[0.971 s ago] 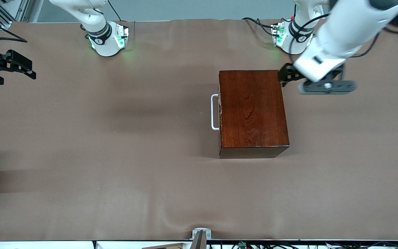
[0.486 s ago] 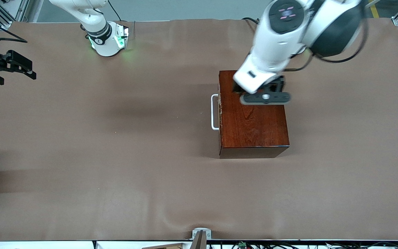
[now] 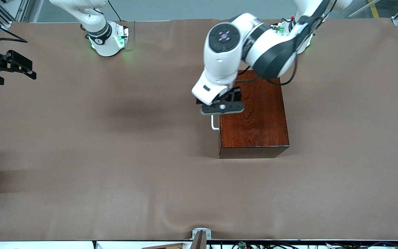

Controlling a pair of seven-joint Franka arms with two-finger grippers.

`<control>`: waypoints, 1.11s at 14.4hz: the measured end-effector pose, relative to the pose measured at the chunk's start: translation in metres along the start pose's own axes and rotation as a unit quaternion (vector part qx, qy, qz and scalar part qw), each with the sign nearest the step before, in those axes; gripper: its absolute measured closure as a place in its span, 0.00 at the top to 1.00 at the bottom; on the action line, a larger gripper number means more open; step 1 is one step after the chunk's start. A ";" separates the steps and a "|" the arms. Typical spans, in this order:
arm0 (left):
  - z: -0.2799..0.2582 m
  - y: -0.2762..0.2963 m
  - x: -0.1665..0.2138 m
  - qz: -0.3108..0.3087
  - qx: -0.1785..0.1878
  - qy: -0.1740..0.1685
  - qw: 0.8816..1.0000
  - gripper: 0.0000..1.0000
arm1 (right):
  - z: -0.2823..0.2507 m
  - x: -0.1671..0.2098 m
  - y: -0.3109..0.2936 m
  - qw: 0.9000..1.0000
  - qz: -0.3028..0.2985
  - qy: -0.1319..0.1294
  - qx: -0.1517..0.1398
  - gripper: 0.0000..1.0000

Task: Open drawer, take yellow block, close drawer
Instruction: 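Reach the left gripper to the white handle of the wooden drawer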

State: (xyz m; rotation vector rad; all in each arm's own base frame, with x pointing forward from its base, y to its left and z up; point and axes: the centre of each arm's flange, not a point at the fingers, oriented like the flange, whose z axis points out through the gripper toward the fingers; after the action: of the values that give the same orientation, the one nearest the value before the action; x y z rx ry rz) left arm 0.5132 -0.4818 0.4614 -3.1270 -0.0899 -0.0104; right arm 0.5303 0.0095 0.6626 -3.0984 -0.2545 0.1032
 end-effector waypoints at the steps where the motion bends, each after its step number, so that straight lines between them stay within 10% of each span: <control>1: 0.013 0.011 -0.004 0.001 0.010 0.005 1.000 1.00 | 0.000 0.000 0.000 1.000 0.000 0.000 0.000 1.00; 16: 0.162 0.095 -0.068 0.047 0.149 0.071 0.985 1.00 | 0.000 0.000 0.000 1.000 0.000 0.000 0.000 1.00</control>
State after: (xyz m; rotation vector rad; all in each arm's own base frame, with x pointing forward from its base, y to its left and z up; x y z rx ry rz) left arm 0.4520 -0.5779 0.2976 -2.8178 0.0527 -0.1984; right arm 0.5302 0.0099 0.6625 -3.0983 -0.2557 0.1040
